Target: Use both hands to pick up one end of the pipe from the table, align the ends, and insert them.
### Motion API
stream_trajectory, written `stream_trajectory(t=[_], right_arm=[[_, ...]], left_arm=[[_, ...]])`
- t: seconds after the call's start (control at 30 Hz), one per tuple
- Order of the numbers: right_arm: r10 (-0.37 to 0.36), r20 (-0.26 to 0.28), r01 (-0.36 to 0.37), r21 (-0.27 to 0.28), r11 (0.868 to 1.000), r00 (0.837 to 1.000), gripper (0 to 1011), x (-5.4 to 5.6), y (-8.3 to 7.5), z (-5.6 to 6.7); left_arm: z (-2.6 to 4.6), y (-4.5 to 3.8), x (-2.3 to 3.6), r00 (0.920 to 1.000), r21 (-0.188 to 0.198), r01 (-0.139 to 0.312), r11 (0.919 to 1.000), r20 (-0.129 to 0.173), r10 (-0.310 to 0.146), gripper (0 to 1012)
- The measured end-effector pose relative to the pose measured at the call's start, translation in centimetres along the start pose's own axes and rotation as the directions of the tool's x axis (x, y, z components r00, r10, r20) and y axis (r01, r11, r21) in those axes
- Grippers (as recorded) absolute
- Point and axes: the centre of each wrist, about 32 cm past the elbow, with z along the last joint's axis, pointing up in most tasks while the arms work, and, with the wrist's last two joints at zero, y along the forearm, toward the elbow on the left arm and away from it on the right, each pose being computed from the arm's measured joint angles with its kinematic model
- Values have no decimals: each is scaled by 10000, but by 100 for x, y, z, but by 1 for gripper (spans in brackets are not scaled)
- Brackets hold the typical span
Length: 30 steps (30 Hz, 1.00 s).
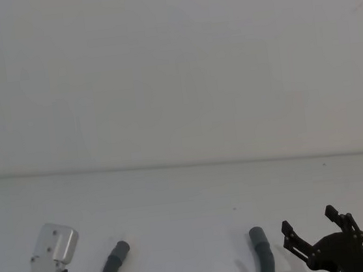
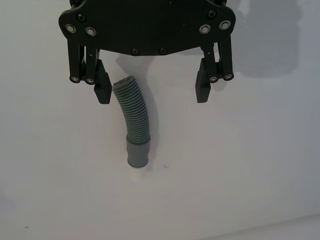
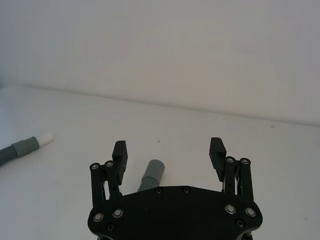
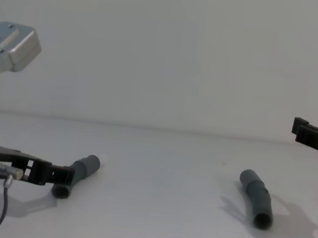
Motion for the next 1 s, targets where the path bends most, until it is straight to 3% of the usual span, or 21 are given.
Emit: stream_trajectory(t=[0.23, 0.57, 1.0], right_arm=[[0, 0, 0, 0, 10000, 10000, 1000, 0, 0, 0], [0, 0, 0, 0, 10000, 10000, 1000, 0, 0, 0], [1, 0, -1, 1, 10000, 10000, 1000, 0, 0, 0]], left_arm=[[-7, -59, 20, 9999, 65, 5, 10000, -118, -4, 1001], [-27, -186, 38, 9988, -321, 93, 9994, -486, -109, 1001], [29, -292, 65, 9980, -271, 226, 9994, -589, -242, 1001]])
